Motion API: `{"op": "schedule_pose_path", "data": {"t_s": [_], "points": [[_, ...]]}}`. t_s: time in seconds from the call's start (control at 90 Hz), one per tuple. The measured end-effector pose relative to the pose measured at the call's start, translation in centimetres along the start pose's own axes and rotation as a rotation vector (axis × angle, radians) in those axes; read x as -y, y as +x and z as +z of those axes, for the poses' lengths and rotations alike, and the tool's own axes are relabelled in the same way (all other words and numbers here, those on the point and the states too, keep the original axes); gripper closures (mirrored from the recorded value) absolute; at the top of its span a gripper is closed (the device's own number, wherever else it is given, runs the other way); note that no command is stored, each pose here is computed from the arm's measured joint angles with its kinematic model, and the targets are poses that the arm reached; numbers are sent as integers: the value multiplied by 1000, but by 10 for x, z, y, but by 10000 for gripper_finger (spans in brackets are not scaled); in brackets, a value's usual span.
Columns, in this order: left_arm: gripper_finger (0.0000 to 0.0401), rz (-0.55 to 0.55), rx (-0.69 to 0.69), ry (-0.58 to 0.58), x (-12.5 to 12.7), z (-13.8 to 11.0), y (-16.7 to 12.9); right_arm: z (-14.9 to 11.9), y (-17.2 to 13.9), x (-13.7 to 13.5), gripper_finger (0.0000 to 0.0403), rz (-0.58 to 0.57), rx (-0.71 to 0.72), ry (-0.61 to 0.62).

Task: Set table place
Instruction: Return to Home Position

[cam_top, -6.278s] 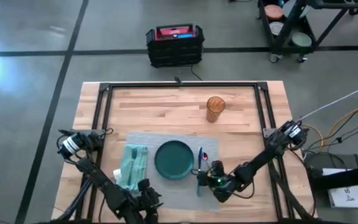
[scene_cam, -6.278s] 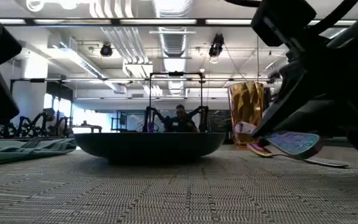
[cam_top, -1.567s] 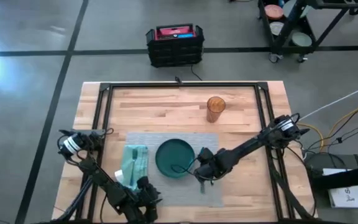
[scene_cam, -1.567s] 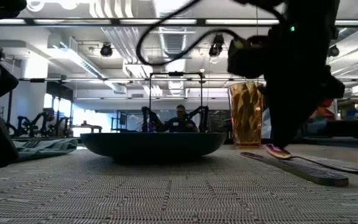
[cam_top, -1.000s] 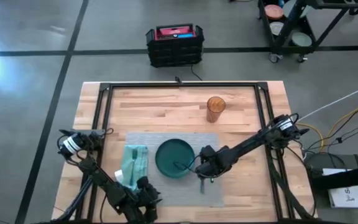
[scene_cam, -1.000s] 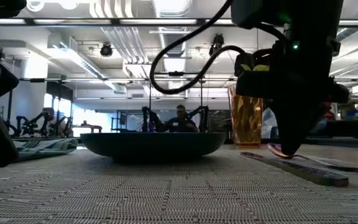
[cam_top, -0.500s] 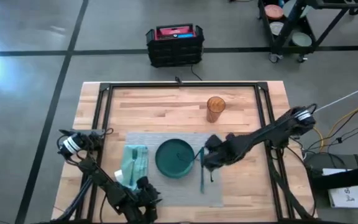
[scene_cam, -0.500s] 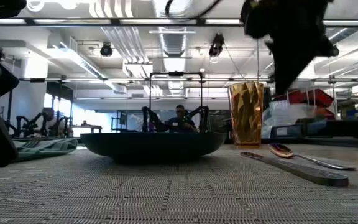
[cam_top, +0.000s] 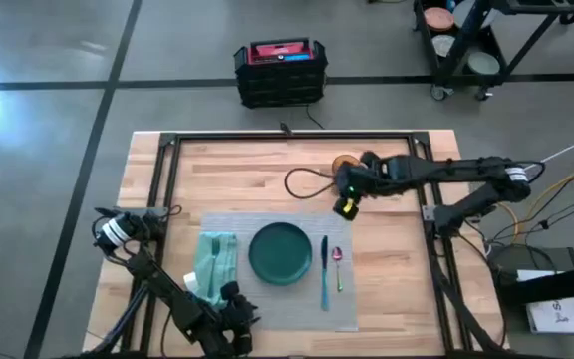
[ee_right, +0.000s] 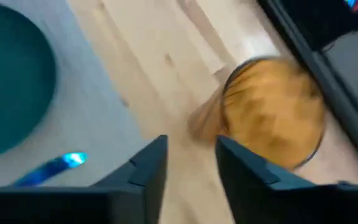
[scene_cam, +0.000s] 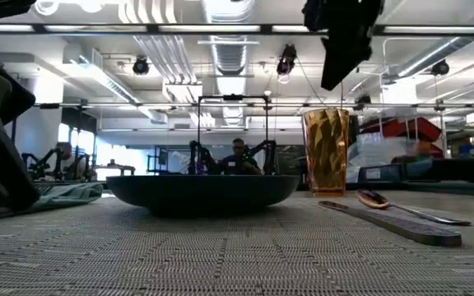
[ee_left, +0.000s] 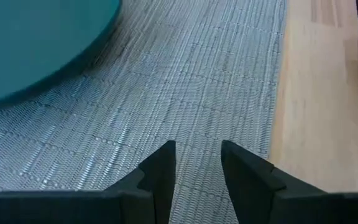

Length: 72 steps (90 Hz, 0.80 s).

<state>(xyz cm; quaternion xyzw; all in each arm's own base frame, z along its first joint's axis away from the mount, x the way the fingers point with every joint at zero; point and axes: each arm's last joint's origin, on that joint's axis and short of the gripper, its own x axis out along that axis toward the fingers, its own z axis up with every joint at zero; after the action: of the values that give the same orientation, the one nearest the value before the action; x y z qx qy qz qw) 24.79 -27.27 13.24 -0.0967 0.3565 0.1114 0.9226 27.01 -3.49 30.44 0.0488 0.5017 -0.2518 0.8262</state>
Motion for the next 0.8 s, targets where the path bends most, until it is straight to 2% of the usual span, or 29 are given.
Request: {"op": "schedule_pose_path", "data": {"t_s": [0.089,0.2,0.444,0.589,0.756,0.8], "points": [[287,2,-1,16,-1,1,1,5,9,8,211,-16,-15,-53],[287,3,-1,40,-1,1,1,8,23,20,191,-6,-71,-70],[287,8,-1,36,-2,3,3,12,50,42,206,39,-164,-87],[287,18,1,24,-4,6,6,12,59,45,255,60,-196,-131],[287,34,2,8,-8,12,11,11,62,45,371,80,-208,-194],[287,37,2,5,-9,12,12,9,59,45,389,81,-224,-196]]}}
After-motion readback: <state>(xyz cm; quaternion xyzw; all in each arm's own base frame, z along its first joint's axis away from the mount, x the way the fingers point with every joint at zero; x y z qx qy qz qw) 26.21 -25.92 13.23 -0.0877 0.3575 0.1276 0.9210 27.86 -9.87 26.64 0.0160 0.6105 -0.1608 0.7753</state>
